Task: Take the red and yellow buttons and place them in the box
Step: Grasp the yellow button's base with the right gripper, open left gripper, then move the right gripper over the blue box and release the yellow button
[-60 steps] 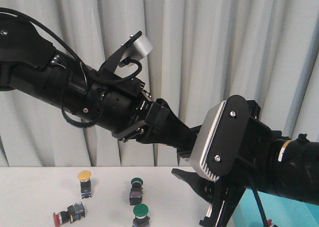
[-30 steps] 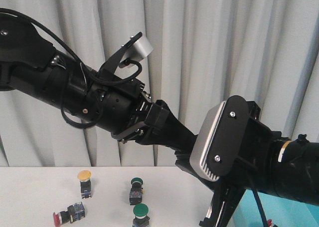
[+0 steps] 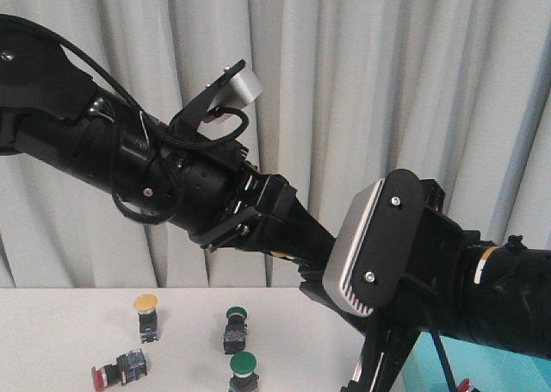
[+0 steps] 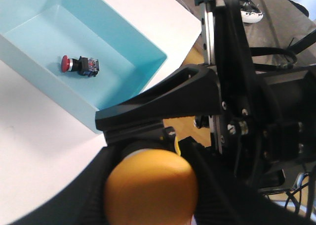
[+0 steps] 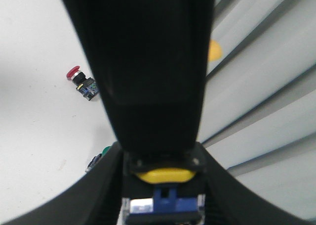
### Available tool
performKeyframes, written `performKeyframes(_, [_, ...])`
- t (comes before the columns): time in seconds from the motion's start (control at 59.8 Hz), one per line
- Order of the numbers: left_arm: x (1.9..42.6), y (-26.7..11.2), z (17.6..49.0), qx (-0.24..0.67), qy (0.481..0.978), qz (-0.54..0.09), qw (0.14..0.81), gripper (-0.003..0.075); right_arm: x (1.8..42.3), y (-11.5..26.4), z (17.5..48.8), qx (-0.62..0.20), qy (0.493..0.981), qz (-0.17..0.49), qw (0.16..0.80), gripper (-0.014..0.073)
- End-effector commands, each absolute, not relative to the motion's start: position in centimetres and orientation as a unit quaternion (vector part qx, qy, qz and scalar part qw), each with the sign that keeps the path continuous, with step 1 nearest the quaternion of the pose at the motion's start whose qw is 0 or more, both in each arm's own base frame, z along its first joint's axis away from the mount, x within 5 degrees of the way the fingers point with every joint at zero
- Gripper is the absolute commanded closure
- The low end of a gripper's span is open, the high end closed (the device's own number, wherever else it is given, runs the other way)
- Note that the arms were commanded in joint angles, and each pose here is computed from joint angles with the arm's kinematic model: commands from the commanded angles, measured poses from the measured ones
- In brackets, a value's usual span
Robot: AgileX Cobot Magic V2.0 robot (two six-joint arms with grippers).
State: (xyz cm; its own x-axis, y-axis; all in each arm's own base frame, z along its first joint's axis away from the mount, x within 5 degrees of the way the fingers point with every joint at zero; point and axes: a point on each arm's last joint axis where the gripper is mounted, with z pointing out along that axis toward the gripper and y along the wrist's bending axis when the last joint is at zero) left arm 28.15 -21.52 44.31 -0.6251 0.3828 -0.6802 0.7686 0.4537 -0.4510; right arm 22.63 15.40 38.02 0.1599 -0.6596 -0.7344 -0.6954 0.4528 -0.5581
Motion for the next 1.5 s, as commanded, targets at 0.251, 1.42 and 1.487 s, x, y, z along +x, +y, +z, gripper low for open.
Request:
performKeyframes(0.251, [27.3,-21.1,46.7,0.352,0.799,-0.367,0.321,0.0337,22.4,14.9,40.4,-0.488,0.627,0.007,0.608,0.0603])
performKeyframes(1.42, [30.6,-12.7,51.8,0.138,0.846,-0.019,0.515,0.0400,24.0,12.7,40.4,-0.403,0.680,0.018,0.612,0.0599])
performKeyframes(1.487, [30.9,-11.4,51.7,0.115,0.852,0.016,0.511,0.0468,24.6,11.6,40.7,-0.364,0.691,0.015,0.624,0.0599])
